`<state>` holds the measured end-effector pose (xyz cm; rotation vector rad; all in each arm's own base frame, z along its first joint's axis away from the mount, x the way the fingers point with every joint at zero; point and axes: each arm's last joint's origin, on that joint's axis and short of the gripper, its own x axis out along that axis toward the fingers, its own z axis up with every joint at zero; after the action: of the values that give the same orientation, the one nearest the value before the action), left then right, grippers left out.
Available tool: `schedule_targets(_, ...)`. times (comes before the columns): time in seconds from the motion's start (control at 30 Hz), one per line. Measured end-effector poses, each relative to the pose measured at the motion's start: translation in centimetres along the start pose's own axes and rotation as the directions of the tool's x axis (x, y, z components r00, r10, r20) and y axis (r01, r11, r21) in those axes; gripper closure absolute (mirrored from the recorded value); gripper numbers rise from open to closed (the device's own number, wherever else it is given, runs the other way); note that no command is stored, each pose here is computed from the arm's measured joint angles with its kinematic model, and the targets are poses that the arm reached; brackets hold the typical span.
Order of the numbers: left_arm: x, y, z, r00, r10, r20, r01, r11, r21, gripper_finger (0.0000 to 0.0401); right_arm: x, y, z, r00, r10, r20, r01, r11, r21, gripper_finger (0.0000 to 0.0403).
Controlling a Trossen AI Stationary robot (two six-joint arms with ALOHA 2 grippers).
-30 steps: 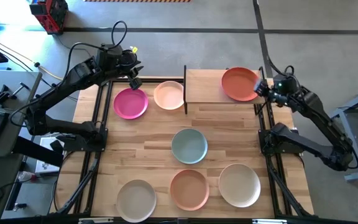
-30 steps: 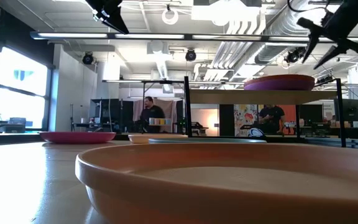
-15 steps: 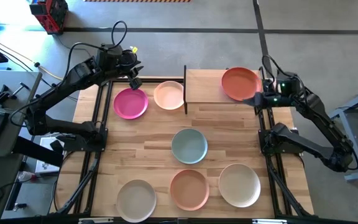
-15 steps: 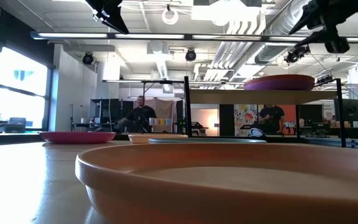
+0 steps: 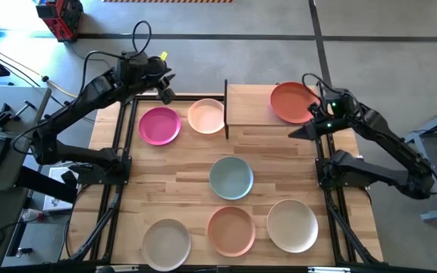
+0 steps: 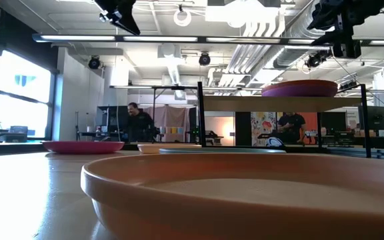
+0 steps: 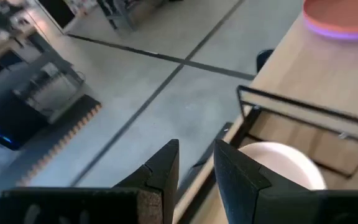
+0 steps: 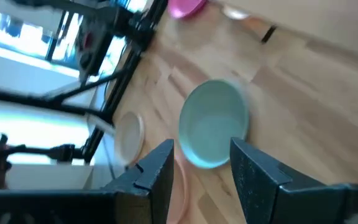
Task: Place and stack plates onto a shelf
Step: Stack the white plate on top of the orange plate on the shelf
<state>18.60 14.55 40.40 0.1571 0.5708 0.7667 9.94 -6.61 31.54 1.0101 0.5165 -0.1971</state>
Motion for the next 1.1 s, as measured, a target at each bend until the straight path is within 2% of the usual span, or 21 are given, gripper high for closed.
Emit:
schedule_targets(0.13,0.3,-0.5,0.2,1.000,-0.020,0.009,0.021,0.989,-0.145,0.0311,0.6,0.7,-0.9,0.995,0.035,-0.096,-0.038,0.999,-0.030,0.0265)
schedule_targets(0.23,0.7,-0.5,0.5,0.999,-0.014,0.031,0.020,0.978,-0.206,0.0311,1.2,1.4,-1.8,0.983,0.047,-0.179,-0.053,0.998,-0.027,0.0265)
schedule_targets(0.5,2.5,-1.1,0.2,1.000,-0.027,-0.015,0.023,0.978,-0.205,0.0311,2.6,3.1,-4.1,0.959,-0.036,-0.282,0.012,0.996,-0.089,0.0265)
schedule_targets(0.67,3.9,-1.7,-0.2,0.997,-0.047,-0.069,0.030,0.975,-0.221,0.0311,4.4,4.1,-5.7,0.914,-0.081,-0.396,0.032,0.991,-0.129,0.0265)
schedule_targets(0.8,4.3,-2.4,-0.7,0.979,-0.170,-0.110,0.132,0.948,-0.288,0.0311,6.8,4.7,-7.2,0.863,-0.178,-0.473,0.083,0.973,-0.214,0.0265)
schedule_targets(0.93,3.8,-3.3,-1.1,0.935,-0.327,-0.137,0.274,0.912,-0.307,0.0311,9.5,5.3,-9.2,0.799,-0.280,-0.533,0.121,0.942,-0.313,0.0265)
schedule_targets(1.1,2.2,-4.9,-1.0,0.895,-0.424,-0.138,0.371,0.880,-0.297,0.0311,12.6,5.8,-11.9,0.741,-0.362,-0.566,0.112,0.897,-0.427,0.0265)
